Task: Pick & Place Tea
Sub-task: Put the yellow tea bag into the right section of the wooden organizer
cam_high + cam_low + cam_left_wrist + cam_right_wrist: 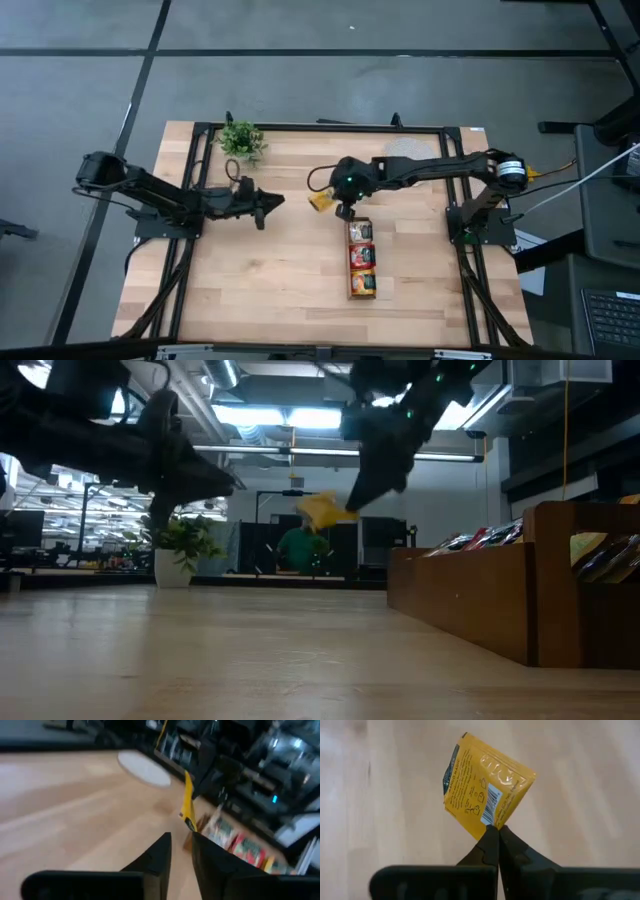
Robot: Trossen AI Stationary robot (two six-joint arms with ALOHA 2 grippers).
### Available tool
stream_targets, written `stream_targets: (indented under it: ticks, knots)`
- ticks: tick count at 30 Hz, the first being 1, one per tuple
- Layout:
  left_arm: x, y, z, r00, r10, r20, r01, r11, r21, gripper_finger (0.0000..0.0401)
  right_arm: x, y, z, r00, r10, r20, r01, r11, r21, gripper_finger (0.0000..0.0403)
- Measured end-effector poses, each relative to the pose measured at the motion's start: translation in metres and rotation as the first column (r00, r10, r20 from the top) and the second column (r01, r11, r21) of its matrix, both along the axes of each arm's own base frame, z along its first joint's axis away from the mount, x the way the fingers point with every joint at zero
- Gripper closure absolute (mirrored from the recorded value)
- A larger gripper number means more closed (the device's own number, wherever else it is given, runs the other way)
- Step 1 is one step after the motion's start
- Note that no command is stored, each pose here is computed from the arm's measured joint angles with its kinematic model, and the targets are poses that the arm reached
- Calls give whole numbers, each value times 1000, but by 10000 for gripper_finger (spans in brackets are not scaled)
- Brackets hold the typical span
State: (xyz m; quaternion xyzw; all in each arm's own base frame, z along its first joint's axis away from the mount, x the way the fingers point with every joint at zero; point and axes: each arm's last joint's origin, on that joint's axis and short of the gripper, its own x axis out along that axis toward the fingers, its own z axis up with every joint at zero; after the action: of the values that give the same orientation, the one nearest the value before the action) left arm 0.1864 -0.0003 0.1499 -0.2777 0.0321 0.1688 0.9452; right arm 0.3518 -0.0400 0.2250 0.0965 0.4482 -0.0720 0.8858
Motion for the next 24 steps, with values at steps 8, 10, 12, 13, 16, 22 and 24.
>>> stream_targets:
  ticks: [8, 10, 12, 13, 16, 22, 24]
  knots:
    - [1, 10, 25, 975, 5, 221, -30, 994, 109, 267, 0, -3, 35, 974, -48, 219, 72, 992, -99, 401]
    - [6, 11, 34, 968, -16, 252, -22, 989, 149, 251, 4, -4, 40, 960, -37, 278, 70, 991, -110, 401]
    - [11, 12, 42, 966, -29, 259, -20, 982, 188, 238, 6, -4, 44, 946, -34, 322, 74, 991, -112, 401]
    - [13, 13, 45, 965, -39, 258, -17, 978, 210, 232, 8, -4, 45, 940, -31, 341, 74, 991, -114, 401]
    - [20, 13, 50, 969, -46, 241, -21, 964, 266, 221, 9, -4, 48, 929, -24, 369, 74, 990, -122, 400]
    - [31, 15, 47, 990, 18, 142, -59, 955, 291, 218, 11, -4, 51, 918, -12, 396, 70, 989, -133, 400]
    - [36, 15, 44, 993, 32, 112, -64, 954, 293, 220, 11, -4, 52, 912, -11, 411, 72, 988, -134, 399]
